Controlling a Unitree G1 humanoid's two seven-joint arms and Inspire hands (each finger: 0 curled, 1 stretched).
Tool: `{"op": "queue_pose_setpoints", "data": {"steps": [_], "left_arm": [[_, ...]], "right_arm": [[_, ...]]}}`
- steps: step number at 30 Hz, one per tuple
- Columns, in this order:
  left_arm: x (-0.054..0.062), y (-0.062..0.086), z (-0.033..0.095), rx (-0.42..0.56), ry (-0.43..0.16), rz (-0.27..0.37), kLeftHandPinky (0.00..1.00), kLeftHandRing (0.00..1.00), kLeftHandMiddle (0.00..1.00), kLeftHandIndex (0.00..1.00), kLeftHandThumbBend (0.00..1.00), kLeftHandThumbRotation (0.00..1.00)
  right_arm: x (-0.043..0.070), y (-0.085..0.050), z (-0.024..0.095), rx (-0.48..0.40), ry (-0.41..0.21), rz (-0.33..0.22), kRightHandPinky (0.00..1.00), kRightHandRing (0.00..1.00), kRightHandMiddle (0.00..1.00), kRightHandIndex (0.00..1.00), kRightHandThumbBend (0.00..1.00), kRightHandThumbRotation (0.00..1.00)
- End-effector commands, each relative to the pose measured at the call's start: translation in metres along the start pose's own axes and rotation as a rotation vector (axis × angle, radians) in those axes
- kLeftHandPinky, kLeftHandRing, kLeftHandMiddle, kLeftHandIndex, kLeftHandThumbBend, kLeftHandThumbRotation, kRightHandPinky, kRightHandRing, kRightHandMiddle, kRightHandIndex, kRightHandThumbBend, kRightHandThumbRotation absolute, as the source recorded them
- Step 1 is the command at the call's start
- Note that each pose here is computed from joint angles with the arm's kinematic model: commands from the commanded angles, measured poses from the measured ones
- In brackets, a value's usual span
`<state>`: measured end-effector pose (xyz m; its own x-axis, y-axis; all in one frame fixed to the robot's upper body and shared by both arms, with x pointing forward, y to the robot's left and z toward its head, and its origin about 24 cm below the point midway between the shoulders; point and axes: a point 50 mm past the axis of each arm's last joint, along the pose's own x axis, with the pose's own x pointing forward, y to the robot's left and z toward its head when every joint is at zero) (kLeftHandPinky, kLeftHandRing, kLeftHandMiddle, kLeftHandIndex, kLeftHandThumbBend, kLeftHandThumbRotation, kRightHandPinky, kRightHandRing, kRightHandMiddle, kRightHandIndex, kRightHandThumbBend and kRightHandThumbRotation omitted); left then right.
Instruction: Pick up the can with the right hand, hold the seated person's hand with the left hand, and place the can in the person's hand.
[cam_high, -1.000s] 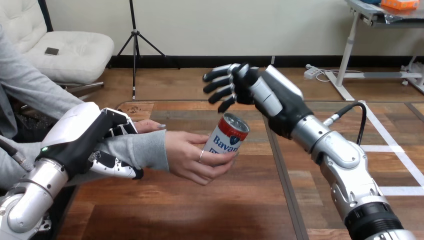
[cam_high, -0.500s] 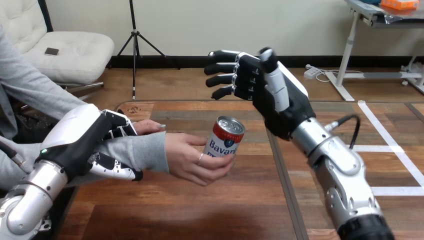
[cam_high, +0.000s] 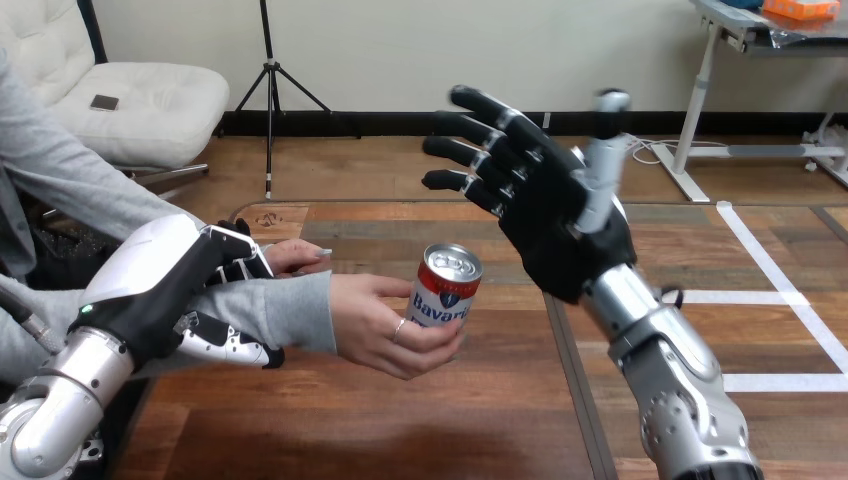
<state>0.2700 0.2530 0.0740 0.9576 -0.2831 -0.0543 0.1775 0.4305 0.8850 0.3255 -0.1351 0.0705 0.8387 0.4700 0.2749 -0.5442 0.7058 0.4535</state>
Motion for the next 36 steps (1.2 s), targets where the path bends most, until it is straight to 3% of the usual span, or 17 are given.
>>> {"op": "queue_pose_setpoints", "data": {"steps": [1,14,23,28,36], "left_arm": [[0.008,0.022,0.016,0.012,-0.084,0.098,0.26,0.31,0.38,0.44,0.79,0.0],[0.006,0.019,0.015,-0.055,-0.095,0.12,0.3,0.34,0.4,0.44,0.8,0.0],[0.003,0.017,0.018,-0.068,-0.083,0.1,0.42,0.5,0.53,0.54,0.9,0.04],[0.001,0.017,0.018,-0.088,-0.079,0.094,0.5,0.63,0.66,0.66,0.87,0.26],[-0.001,0.016,0.016,-0.111,-0.084,0.087,0.6,0.74,0.76,0.77,0.9,0.5]], "right_arm": [[0.002,0.003,0.018,0.041,-0.096,0.027,0.66,0.78,0.8,0.82,1.0,1.0],[-0.01,0.0,0.014,0.039,-0.09,0.001,0.67,0.77,0.8,0.82,1.0,1.0],[-0.016,-0.003,0.011,0.035,-0.078,0.0,0.7,0.77,0.8,0.83,1.0,1.0],[-0.019,-0.004,0.011,0.033,-0.075,-0.003,0.71,0.78,0.81,0.84,1.0,1.0],[-0.022,-0.007,0.011,0.046,-0.072,-0.008,0.72,0.78,0.81,0.84,1.0,1.0]]}}
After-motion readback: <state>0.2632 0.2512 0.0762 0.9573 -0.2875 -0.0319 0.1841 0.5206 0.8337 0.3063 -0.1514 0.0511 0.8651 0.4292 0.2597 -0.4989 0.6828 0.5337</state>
